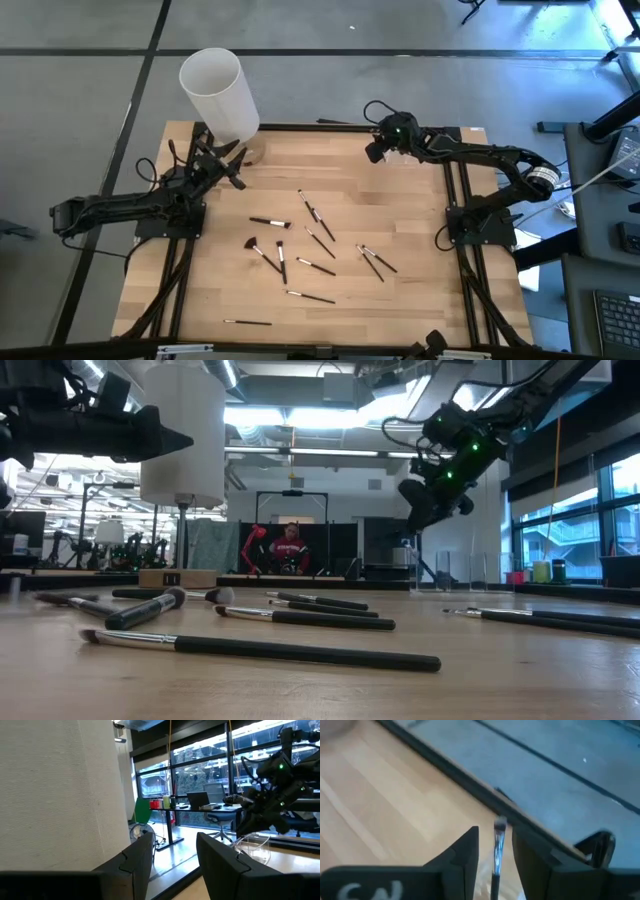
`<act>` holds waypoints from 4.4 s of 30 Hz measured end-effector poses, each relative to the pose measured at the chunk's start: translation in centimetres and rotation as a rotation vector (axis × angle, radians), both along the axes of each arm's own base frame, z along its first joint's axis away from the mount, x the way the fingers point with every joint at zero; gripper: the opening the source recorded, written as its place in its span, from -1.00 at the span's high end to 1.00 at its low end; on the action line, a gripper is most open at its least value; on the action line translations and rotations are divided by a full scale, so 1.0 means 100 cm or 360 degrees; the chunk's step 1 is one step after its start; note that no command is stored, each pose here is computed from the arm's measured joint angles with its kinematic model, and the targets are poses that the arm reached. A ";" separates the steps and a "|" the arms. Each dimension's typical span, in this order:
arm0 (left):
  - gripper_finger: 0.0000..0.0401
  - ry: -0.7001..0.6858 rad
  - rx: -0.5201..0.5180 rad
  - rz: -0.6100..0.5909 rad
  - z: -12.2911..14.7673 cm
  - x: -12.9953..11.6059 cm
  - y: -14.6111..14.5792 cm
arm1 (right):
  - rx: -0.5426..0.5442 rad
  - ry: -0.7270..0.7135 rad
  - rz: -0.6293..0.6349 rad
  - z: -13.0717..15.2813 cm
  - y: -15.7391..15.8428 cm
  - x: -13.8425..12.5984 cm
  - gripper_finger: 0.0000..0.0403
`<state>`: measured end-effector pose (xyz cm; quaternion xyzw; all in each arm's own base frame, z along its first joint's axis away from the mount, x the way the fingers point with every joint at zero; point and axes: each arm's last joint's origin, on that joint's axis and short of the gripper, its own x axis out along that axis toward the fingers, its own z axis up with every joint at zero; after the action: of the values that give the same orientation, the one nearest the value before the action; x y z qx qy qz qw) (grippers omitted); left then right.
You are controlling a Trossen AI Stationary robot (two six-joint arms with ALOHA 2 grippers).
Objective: Put items in baskets/containers
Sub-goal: Put the eyeshadow brush into the left side of the transparent organizer
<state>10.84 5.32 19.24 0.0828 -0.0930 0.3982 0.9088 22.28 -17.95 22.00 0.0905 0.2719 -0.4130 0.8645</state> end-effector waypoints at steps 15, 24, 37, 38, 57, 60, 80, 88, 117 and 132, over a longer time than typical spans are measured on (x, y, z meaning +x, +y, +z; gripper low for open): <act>0.26 -0.0006 0.0039 0.0018 0.002 -0.001 0.000 | 0.0251 -0.0146 0.0239 0.038 0.052 0.099 0.57; 0.26 0.0001 0.0083 0.0061 0.004 -0.002 0.000 | 0.0484 0.0279 0.0469 0.022 0.076 0.181 0.57; 0.26 0.0019 0.0099 0.0063 0.004 -0.002 0.000 | 0.0822 0.0444 0.0741 -0.034 0.087 0.242 0.57; 0.26 0.0019 0.0099 0.0062 0.004 -0.002 0.000 | 0.0821 0.0444 0.0742 -0.035 0.088 0.243 0.57; 0.26 0.0020 0.0099 0.0061 0.004 -0.002 0.000 | 0.0711 0.0475 0.0630 -0.042 0.109 0.250 0.29; 0.26 0.0020 0.0099 0.0061 0.004 -0.002 0.000 | 0.0676 0.0510 0.0607 -0.050 0.111 0.251 0.34; 0.26 0.0019 0.0098 0.0061 0.004 -0.002 0.000 | 0.0787 0.0572 0.0644 -0.074 0.106 0.254 0.94; 0.26 0.0018 0.0098 0.0061 0.004 -0.002 0.000 | 0.0901 0.0451 0.0746 -0.070 0.092 0.255 0.87; 0.26 -0.0044 0.0055 0.0008 0.004 -0.001 0.000 | 0.0746 -0.0051 0.0506 0.002 0.064 0.130 0.89; 0.26 -0.0029 0.0120 0.0035 0.007 -0.002 -0.001 | 0.1024 0.0477 0.0375 -0.031 0.038 0.235 0.42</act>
<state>10.68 5.26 19.90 0.1144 -0.1152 0.4050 0.8998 45.80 -14.18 18.93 0.2643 0.5198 -0.2128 0.7840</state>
